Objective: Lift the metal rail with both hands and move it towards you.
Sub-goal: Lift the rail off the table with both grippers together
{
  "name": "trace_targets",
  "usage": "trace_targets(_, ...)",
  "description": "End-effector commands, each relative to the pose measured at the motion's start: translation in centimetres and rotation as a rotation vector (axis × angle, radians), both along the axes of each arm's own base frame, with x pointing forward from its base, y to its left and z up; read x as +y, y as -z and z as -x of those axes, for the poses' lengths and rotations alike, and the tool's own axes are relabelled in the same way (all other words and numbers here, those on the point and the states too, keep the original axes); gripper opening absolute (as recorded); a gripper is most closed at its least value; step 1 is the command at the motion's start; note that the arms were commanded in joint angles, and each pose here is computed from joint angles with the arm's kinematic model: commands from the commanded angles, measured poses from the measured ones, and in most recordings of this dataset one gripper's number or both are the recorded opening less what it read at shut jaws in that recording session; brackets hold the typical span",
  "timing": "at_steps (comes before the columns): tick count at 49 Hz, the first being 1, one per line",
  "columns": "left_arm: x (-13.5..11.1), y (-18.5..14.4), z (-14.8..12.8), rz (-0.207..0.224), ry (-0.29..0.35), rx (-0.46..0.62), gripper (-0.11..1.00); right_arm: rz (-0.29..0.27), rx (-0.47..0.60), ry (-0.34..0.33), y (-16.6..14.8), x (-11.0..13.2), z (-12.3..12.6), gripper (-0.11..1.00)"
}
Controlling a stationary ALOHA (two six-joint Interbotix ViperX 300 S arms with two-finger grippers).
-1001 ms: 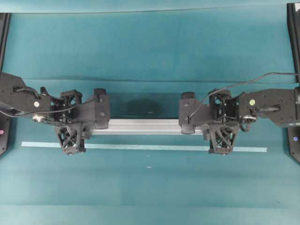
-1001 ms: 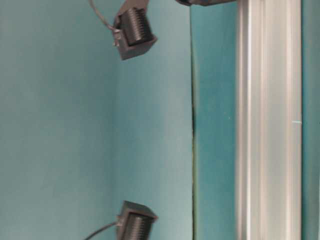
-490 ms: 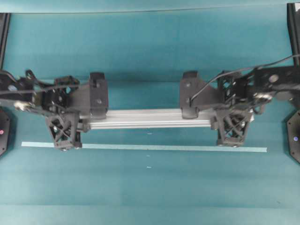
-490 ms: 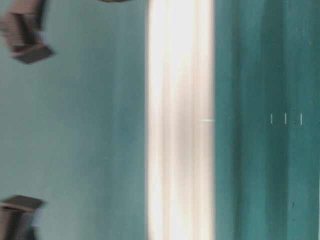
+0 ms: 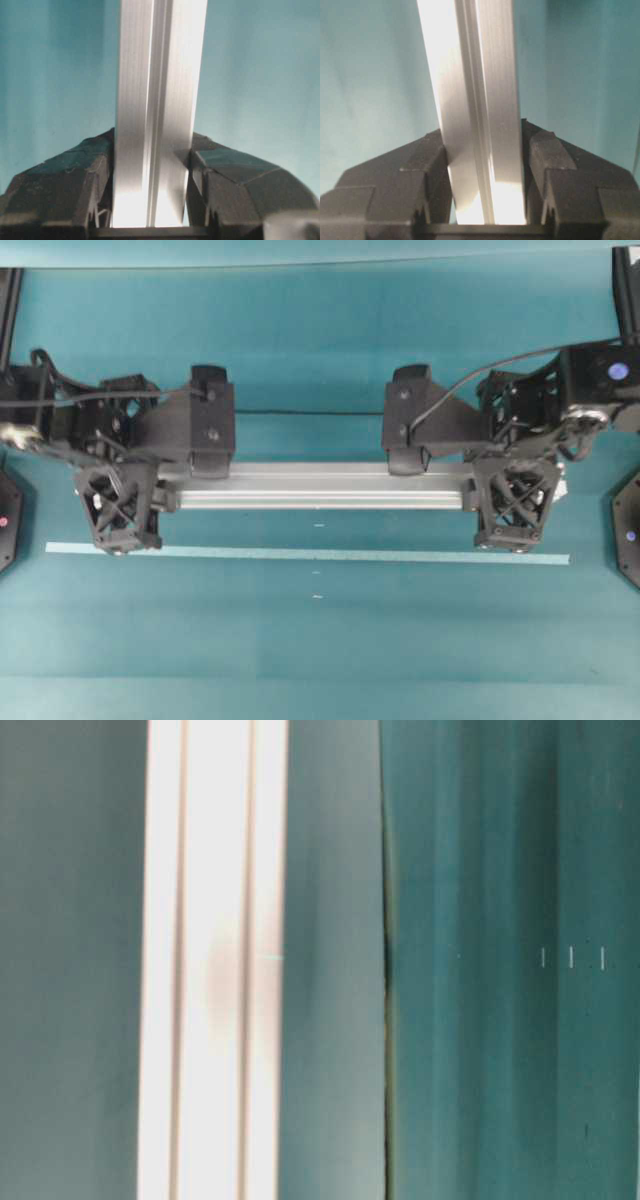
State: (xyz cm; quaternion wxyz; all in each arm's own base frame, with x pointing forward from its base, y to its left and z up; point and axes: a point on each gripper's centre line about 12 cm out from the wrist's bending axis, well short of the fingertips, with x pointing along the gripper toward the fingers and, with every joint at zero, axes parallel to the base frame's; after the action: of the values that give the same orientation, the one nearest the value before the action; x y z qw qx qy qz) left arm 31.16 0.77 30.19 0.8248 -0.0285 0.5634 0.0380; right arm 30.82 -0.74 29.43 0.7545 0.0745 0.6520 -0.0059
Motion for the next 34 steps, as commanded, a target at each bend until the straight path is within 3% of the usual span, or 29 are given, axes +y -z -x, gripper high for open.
trace_targets(1,0.1,-3.2,0.0,-0.005,-0.004,-0.066,0.32,-0.014,-0.032,0.035,-2.4,0.1,0.0,0.4)
trace_targets(22,-0.3,-9.9,0.8,-0.002,0.0,-0.103,0.32,-0.001,-0.018,0.095,-9.1,1.1,0.6,0.4)
trace_targets(34,-0.4,-13.9,1.6,0.0,0.001,-0.115,0.32,-0.013,-0.09,0.129,-12.9,1.7,0.8,0.4)
